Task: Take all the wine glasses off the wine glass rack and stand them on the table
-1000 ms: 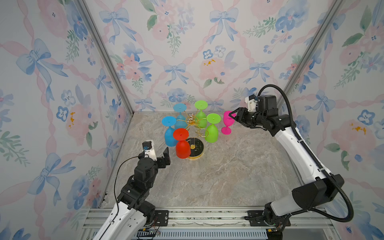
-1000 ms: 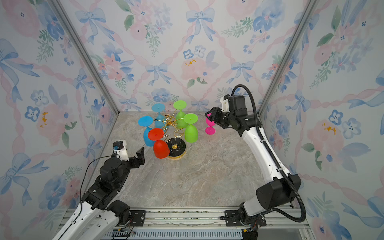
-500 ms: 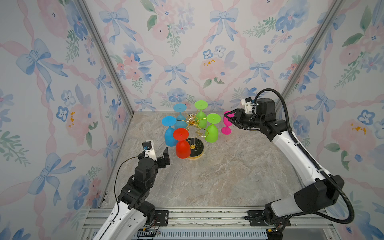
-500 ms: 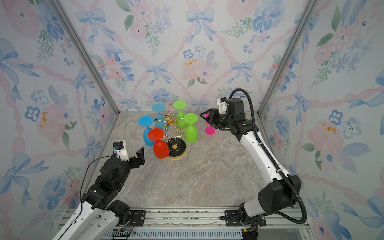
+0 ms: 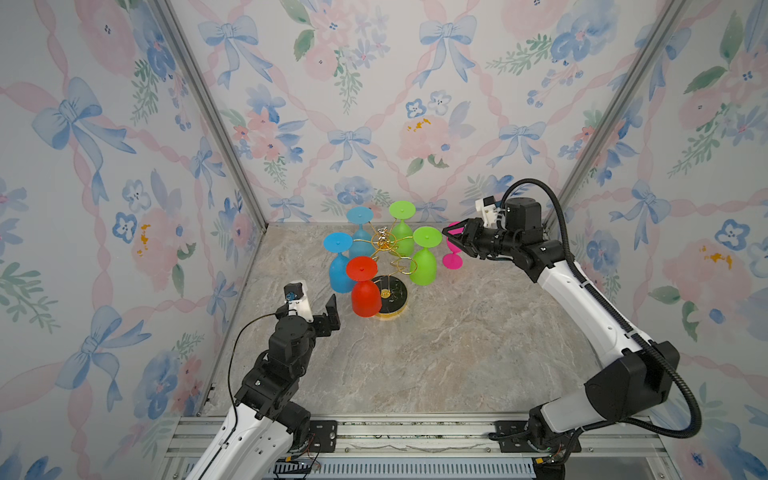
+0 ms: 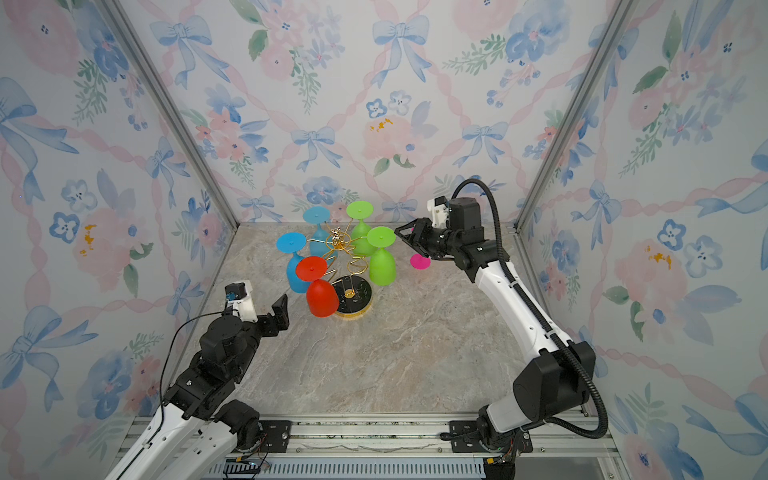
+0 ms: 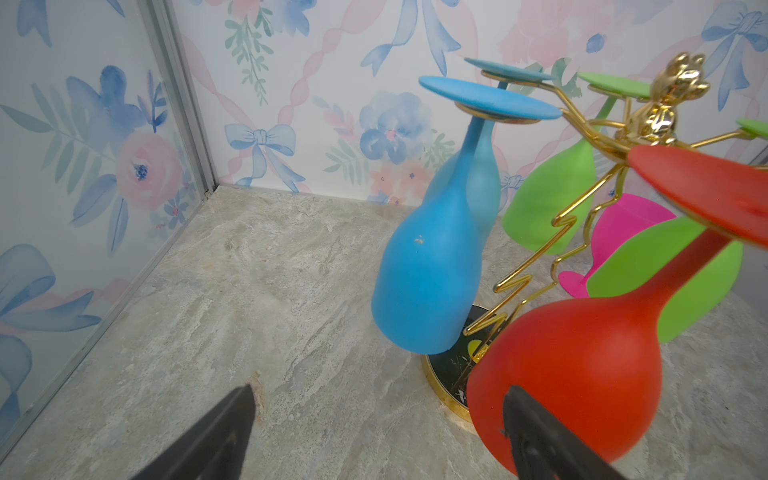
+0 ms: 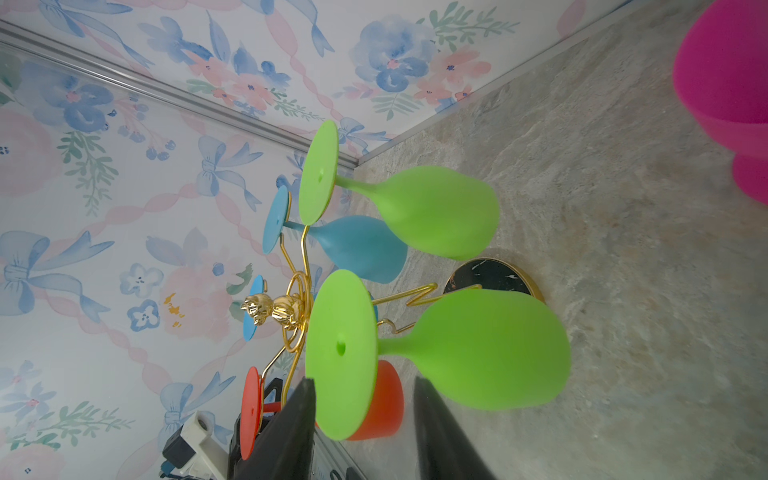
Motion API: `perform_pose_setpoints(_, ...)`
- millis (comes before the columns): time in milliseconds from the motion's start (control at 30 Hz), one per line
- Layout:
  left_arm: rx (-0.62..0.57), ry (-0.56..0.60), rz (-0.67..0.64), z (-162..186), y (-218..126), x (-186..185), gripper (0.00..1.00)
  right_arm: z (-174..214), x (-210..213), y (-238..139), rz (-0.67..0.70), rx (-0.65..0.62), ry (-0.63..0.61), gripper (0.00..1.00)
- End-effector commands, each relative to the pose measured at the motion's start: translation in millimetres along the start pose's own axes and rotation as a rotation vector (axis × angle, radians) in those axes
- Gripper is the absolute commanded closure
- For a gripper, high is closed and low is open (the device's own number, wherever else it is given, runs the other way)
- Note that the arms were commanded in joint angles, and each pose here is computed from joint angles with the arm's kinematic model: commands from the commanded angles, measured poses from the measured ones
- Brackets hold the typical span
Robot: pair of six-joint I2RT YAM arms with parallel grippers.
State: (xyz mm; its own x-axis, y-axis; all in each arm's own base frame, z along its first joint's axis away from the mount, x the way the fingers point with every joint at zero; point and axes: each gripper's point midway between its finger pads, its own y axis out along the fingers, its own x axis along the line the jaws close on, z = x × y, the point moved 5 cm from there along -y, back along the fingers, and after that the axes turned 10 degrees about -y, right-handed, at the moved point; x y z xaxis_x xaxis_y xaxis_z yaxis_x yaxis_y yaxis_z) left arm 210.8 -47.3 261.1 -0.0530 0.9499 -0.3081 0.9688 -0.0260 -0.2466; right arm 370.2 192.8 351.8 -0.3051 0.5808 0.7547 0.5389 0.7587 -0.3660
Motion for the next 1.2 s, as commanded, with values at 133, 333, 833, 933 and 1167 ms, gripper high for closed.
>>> perform_pose_setpoints(133, -0.018, 0.004, -0.016, 0, 1, 4, 0.05, 5, 1, 13, -0.038, 0.025, 0.012, 0.62)
perform_pose_setpoints(333, -0.019, 0.004, -0.017, 0, 1, 4, 0.05, 7, 1, 19, -0.046, 0.037, 0.022, 0.64)
perform_pose_setpoints(833, -0.023, 0.003, -0.018, -1, 0, 4, 0.05, 7, 0, 29, -0.076, 0.047, 0.046, 0.76)
perform_pose_setpoints(933, -0.024, 0.004, -0.017, -1, 0, 4, 0.05, 6, 3, 27, -0.080, 0.043, 0.043, 0.79)
perform_pose_setpoints(1167, -0.025, 0.004, -0.020, -1, 0, 4, 0.05, 6, 5, 25, -0.084, 0.040, 0.044, 0.85)
